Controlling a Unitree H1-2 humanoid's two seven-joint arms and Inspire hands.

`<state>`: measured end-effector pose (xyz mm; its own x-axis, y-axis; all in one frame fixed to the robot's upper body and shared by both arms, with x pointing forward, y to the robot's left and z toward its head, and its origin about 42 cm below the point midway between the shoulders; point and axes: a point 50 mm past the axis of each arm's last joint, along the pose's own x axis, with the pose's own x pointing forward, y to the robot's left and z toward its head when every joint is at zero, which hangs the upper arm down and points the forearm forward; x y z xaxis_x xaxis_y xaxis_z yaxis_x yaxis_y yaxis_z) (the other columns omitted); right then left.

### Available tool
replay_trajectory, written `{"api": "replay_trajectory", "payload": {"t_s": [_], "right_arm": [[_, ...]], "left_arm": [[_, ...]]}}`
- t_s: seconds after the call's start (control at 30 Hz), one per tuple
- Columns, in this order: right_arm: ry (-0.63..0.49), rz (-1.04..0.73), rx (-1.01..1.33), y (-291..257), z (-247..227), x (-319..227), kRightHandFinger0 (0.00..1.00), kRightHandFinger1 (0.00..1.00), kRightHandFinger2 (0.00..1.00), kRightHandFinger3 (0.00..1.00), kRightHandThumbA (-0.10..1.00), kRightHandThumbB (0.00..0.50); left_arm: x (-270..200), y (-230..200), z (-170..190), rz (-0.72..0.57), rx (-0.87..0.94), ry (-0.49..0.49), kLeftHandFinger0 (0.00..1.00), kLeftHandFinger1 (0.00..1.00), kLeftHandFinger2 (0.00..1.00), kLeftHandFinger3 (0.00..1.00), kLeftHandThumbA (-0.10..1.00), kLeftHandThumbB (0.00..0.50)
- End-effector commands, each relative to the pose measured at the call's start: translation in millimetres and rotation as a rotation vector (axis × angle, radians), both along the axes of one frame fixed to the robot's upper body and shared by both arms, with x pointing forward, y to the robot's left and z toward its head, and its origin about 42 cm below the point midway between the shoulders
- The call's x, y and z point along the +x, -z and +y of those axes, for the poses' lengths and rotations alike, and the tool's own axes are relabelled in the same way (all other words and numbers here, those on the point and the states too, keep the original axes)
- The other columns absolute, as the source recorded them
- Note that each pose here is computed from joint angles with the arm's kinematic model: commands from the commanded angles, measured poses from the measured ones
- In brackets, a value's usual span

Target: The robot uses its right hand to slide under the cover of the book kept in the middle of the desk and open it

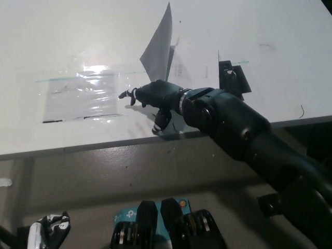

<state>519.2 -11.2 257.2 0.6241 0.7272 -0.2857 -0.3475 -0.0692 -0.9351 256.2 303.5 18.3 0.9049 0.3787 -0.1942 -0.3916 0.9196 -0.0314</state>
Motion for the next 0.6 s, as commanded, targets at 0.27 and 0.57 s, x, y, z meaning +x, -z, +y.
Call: {"api": "replay_trajectory", "payload": {"t_s": [0.27,0.57], "right_arm": [[-0.053,0.021,0.222,-45,-4,-18,0.64,0.70,0.79,0.98,1.00,0.246],[-0.012,0.011,0.578,-86,-50,-38,0.58,0.56,0.63,0.88,1.00,0.265]], "left_arm": [[-3,0,-1,-0.018,0.013,-0.036,0.59,0.56,0.60,0.66,0.70,0.008],[-10,7,-2,-0.028,-0.018,-0.025,0.63,0.61,0.67,0.71,0.69,0.000]]}}
